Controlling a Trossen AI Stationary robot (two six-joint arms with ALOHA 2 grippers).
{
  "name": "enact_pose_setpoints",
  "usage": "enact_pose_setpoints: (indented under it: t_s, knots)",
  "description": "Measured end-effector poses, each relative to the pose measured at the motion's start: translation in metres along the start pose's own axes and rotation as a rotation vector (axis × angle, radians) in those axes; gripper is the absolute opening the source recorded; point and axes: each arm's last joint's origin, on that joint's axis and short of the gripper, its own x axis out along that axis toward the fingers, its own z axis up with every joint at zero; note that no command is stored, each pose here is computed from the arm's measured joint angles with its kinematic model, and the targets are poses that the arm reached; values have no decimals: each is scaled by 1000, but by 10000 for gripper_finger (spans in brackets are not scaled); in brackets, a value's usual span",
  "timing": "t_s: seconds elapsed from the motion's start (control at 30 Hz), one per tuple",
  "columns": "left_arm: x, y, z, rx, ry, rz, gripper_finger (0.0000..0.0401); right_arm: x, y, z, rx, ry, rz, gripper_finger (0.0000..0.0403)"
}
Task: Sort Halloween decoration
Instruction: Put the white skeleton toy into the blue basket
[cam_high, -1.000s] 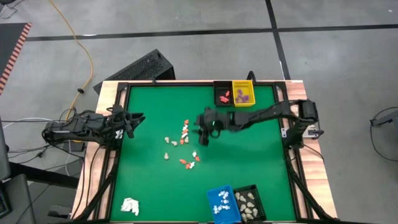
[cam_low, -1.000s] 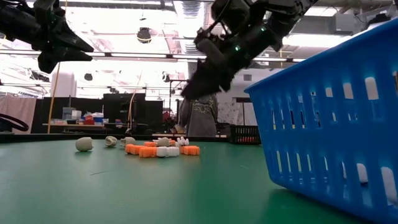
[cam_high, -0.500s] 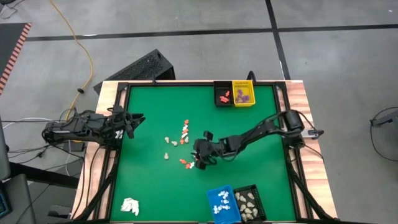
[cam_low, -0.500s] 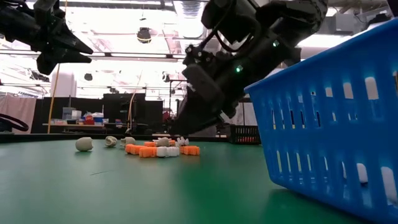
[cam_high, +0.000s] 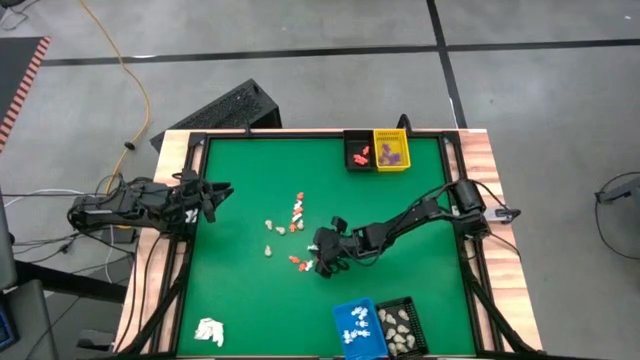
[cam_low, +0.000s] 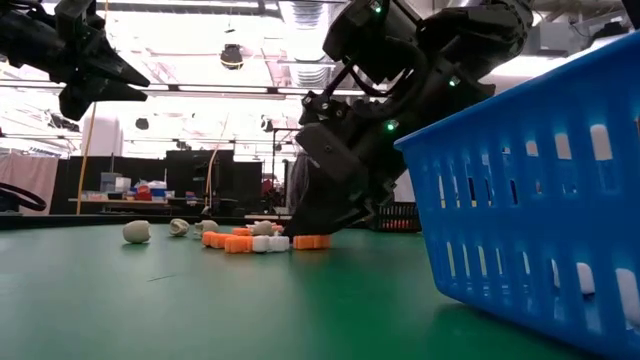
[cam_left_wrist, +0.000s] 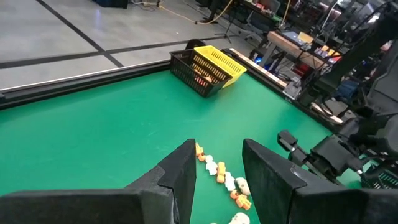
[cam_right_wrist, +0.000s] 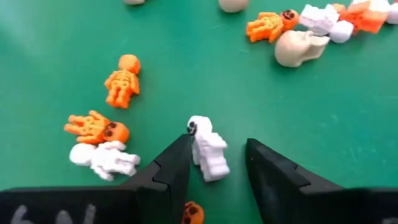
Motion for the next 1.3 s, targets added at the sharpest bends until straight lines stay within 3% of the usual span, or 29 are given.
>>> enact_pose_setpoints:
  t_s: [0.13, 0.53, 0.77, 1.03, 1.17, 1.3]
  knots:
    - [0, 0, 0, 0, 0, 0, 121, 0, -1, -1, 12, 1, -18, 150]
    - [0, 0, 0, -2, 0, 2, 121, 0, -2, 0, -22, -7, -37, 9]
    - [0, 0, 0, -3, -1, 2, 121, -7, -2, 7, -54, -29, -35, 5]
    - [0, 0, 0, -4, -1, 1, 121, -40, 1, 30, -64, -96, -14, 3]
    - [0, 0, 0, -3, -1, 1, 121, -70, 8, 36, -89, -60, 71, 3]
    - [0, 0, 0, -3, 0, 1, 121, -106, 25, 35, -107, 20, 279, 3]
